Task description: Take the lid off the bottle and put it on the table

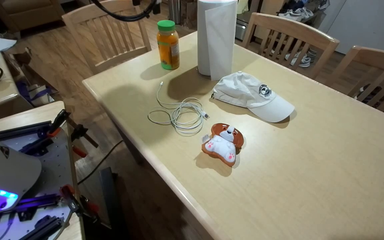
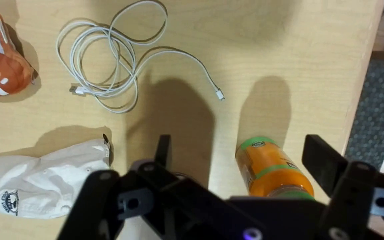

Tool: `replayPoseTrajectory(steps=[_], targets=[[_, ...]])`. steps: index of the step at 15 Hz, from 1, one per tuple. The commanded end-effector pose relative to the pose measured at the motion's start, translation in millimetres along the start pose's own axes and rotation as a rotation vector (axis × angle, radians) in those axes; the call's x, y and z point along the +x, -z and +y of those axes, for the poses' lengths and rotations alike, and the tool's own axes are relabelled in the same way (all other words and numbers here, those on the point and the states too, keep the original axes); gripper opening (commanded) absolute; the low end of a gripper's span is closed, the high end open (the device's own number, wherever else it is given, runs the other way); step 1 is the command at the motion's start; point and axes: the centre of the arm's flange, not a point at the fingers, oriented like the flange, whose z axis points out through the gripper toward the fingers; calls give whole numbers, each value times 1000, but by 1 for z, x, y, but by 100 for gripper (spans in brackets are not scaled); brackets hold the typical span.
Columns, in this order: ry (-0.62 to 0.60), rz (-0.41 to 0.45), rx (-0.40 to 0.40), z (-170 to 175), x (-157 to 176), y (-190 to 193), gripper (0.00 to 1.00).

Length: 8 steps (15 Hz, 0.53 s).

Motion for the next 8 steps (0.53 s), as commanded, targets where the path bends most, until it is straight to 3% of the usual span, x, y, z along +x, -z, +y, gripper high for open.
replayPoseTrajectory(steps=[1,6,8], targets=[[68,7,33,1,0,-2,100],[343,-30,94,-25,47,-40,100],[419,-39,76,-35,64,-55,100]])
